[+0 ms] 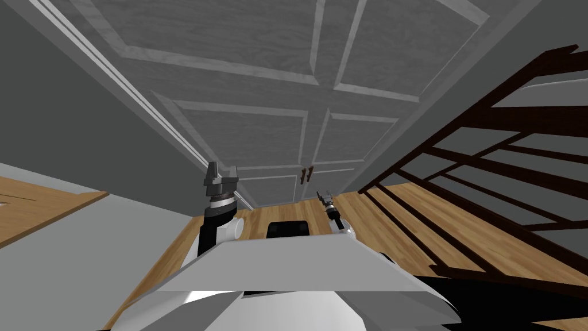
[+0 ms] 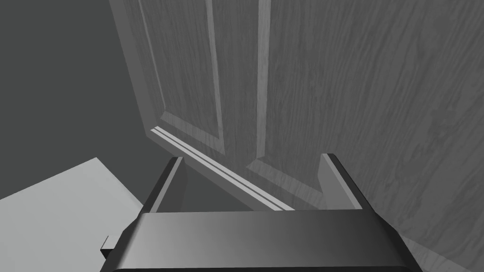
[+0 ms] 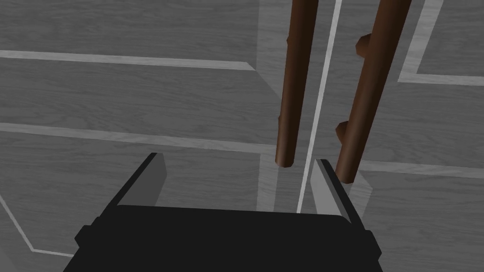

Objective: Pull the door open

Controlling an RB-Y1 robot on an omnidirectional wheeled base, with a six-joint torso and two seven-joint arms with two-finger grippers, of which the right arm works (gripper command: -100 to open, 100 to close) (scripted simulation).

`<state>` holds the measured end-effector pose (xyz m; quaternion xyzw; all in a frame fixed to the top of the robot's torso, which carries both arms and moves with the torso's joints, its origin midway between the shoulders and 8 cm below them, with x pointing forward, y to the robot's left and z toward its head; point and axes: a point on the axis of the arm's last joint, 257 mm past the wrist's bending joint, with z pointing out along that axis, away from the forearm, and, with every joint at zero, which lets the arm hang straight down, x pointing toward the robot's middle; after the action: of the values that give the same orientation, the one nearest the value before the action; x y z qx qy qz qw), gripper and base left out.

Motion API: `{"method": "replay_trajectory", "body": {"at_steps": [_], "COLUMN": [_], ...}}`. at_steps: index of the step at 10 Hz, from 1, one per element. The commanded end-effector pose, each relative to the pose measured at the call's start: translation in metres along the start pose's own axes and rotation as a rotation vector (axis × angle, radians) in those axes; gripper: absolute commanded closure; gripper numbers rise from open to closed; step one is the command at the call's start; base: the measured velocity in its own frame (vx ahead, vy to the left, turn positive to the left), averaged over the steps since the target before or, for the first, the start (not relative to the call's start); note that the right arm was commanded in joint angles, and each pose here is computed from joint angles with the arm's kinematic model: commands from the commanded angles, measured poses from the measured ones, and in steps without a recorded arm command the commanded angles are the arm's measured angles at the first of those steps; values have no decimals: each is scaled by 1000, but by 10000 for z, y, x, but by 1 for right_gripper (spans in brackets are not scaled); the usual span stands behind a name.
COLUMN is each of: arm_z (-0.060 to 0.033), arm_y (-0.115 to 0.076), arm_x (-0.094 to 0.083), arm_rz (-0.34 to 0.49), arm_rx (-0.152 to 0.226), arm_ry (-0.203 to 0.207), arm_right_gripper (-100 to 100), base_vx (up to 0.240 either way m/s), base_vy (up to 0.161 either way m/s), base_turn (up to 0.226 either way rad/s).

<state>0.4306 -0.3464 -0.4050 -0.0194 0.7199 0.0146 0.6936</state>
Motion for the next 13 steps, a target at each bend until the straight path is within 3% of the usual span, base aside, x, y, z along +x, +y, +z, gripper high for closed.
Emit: {"method": "replay_trajectory", "body": {"at_steps": [1, 5, 8, 9, 11, 13], "arm_z": [-82, -475, -508, -691, -890, -824], "arm_y": [-59, -675, -727, -1016, -1362, -1353], "arm_x": [23, 220, 232, 280, 297, 267], "arm_rz": [-4, -46, -49, -72, -101, -103], "arm_rx": [9, 115, 124, 176, 243, 254], "arm_ry": [8, 82, 87, 116, 146, 138], "arm_right_gripper": [-100, -100, -100, -100, -100, -100], "base_vx": [-113, -137, -44, -83, -100, 119], "base_vy": [-49, -39, -7, -7, -24, -37], "base_turn": [-15, -81, -15, -96, -63, 81]}}
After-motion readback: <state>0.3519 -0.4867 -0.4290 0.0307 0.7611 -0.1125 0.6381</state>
